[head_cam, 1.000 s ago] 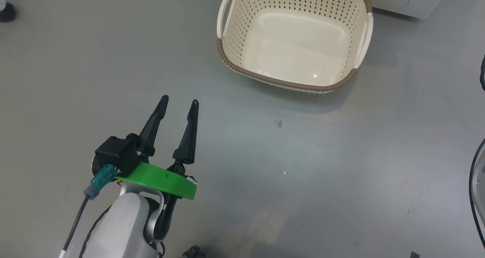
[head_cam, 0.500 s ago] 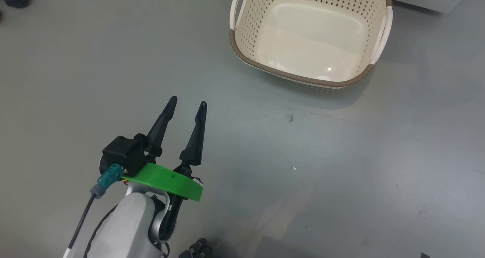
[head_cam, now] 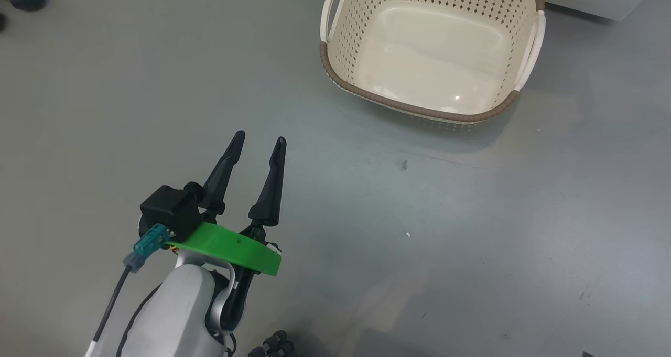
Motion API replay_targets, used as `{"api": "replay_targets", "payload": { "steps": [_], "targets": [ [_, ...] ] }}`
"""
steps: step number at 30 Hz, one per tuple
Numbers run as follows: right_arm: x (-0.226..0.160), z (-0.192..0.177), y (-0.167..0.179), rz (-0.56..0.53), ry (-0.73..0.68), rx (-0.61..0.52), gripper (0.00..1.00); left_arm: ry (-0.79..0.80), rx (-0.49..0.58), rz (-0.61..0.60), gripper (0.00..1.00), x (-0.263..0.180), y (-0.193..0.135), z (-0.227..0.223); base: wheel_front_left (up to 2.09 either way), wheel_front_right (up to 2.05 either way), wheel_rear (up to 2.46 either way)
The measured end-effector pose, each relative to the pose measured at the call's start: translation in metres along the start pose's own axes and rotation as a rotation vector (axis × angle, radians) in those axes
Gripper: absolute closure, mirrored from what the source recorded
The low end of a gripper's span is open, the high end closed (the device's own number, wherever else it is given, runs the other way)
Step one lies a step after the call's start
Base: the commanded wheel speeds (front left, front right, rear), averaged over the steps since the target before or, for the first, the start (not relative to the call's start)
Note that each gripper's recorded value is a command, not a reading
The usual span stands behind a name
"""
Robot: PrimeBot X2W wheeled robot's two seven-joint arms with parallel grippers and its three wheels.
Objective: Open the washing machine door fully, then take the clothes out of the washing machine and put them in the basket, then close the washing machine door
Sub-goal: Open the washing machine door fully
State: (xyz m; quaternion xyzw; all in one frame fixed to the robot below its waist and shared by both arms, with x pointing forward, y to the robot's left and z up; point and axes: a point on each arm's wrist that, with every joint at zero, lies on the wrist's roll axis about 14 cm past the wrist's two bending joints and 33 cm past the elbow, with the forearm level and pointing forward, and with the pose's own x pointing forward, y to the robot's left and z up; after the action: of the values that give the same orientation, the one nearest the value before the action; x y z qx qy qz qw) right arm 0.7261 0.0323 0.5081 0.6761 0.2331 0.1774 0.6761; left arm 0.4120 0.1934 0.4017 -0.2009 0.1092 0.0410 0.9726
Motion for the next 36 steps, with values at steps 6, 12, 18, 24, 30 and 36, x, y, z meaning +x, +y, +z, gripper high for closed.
{"api": "replay_targets", "payload": {
  "steps": [6,12,18,24,30,36],
  "targets": [
    [-0.001,-0.003,0.000,-0.008,0.023,0.000,1.00,-0.005,-0.024,0.008,0.00,0.000,0.000,0.001,0.00,0.00,0.00],
    [-0.005,-0.008,0.001,-0.022,0.051,-0.009,1.00,-0.013,-0.024,0.001,0.00,-0.001,-0.002,0.004,0.00,0.00,0.00],
    [-0.011,-0.015,0.000,-0.041,0.079,-0.027,1.00,-0.020,-0.018,-0.006,0.00,-0.002,-0.004,0.007,0.00,0.00,0.00],
    [-0.018,-0.020,0.000,-0.056,0.091,-0.026,1.00,-0.033,-0.011,-0.013,0.00,-0.003,-0.006,0.012,0.00,0.00,0.00],
    [-0.026,-0.027,-0.002,-0.069,0.110,-0.028,1.00,-0.049,-0.008,-0.027,0.00,-0.003,-0.011,0.018,0.00,0.00,0.00],
    [-0.034,-0.033,-0.003,-0.073,0.123,-0.018,1.00,-0.066,-0.003,-0.037,0.00,-0.005,-0.014,0.024,0.00,0.00,0.00]
  ]
}}
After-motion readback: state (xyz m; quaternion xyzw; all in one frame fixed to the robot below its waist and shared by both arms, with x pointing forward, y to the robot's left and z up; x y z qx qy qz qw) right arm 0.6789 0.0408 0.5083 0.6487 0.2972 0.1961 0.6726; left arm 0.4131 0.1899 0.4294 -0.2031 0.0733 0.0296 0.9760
